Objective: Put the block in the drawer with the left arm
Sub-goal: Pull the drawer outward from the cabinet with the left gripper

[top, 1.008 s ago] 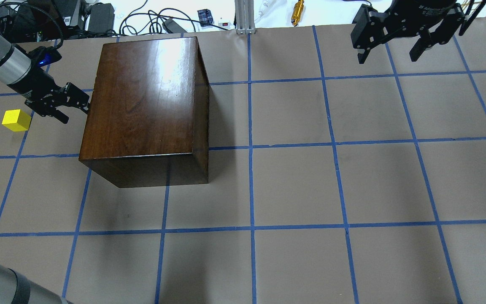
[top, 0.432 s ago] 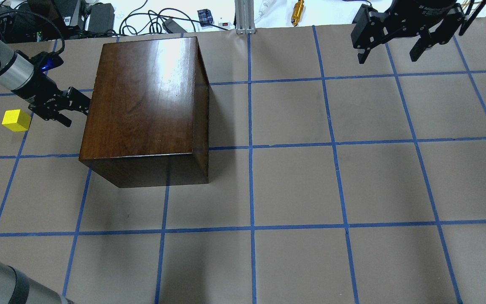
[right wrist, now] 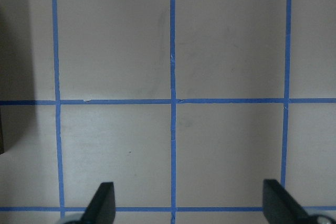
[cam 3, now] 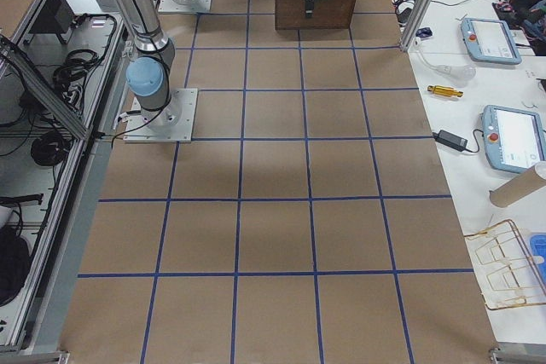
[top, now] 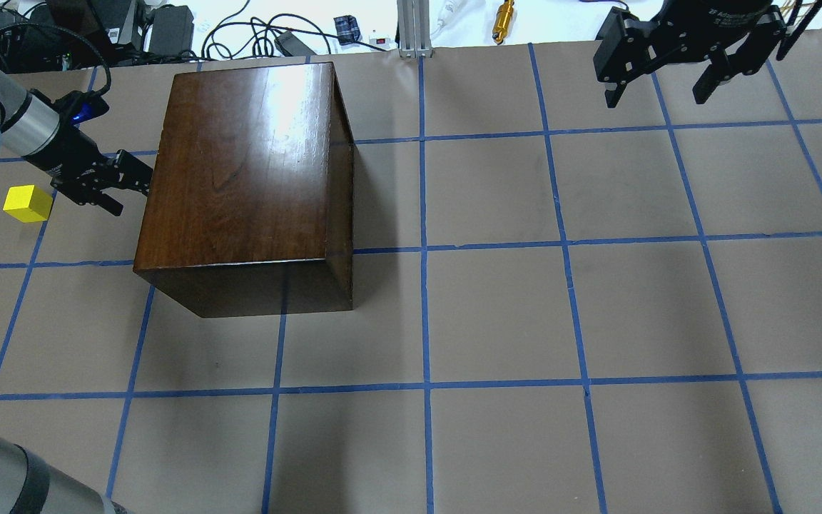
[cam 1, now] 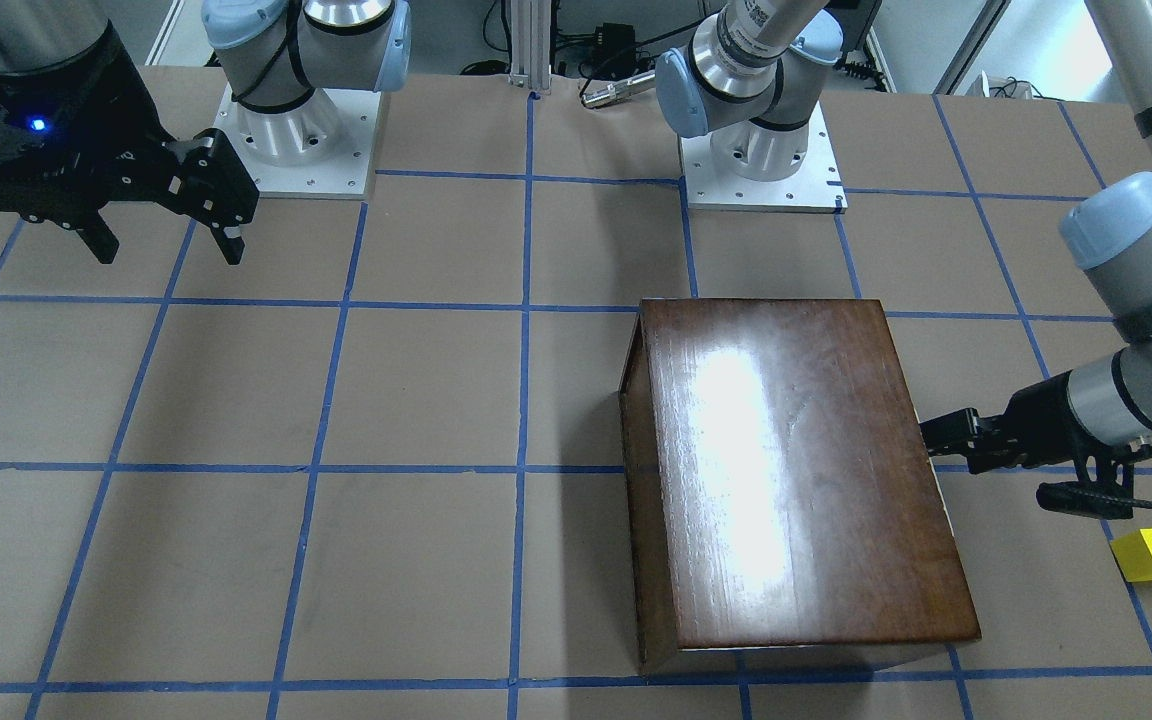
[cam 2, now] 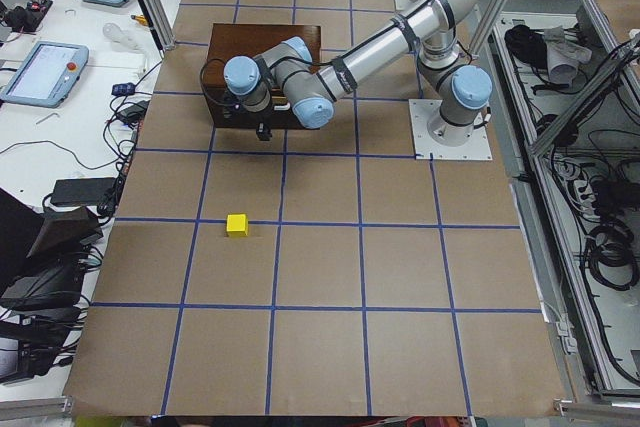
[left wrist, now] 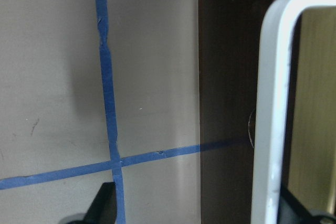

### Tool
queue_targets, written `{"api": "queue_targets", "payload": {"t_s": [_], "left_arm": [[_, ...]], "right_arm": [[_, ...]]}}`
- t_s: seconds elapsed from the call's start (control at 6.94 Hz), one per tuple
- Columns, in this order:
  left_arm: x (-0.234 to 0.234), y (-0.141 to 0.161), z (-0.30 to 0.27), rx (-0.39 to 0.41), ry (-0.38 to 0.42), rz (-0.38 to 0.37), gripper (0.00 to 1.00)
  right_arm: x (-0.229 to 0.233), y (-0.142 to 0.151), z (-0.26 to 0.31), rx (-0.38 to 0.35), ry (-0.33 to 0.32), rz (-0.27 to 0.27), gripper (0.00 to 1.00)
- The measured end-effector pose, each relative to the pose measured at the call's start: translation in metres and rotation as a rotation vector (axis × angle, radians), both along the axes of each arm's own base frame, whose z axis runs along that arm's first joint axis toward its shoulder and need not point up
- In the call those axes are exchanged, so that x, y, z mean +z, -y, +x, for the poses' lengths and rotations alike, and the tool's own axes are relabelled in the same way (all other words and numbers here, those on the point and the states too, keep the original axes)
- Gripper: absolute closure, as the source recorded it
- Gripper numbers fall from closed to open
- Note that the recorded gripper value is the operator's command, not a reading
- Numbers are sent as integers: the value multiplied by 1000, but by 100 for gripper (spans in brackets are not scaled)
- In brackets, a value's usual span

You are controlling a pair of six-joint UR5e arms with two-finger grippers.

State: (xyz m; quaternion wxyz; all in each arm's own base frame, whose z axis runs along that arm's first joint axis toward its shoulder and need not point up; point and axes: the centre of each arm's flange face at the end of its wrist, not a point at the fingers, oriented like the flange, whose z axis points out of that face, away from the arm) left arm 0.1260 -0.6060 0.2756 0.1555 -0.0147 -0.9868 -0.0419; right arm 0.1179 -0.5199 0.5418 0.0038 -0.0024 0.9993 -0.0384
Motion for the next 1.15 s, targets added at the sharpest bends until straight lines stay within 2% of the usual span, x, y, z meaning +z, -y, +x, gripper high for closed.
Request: {"api": "queue_targets", "payload": {"t_s": [0.29,1.15], "left_arm": [[2,0,7,6,9,-5,0],[7,-15,73,93,16,-20,0]], "right_arm": [[0,0,0,0,0,0,0],[0,0,-1,-1,1,0,0]]}}
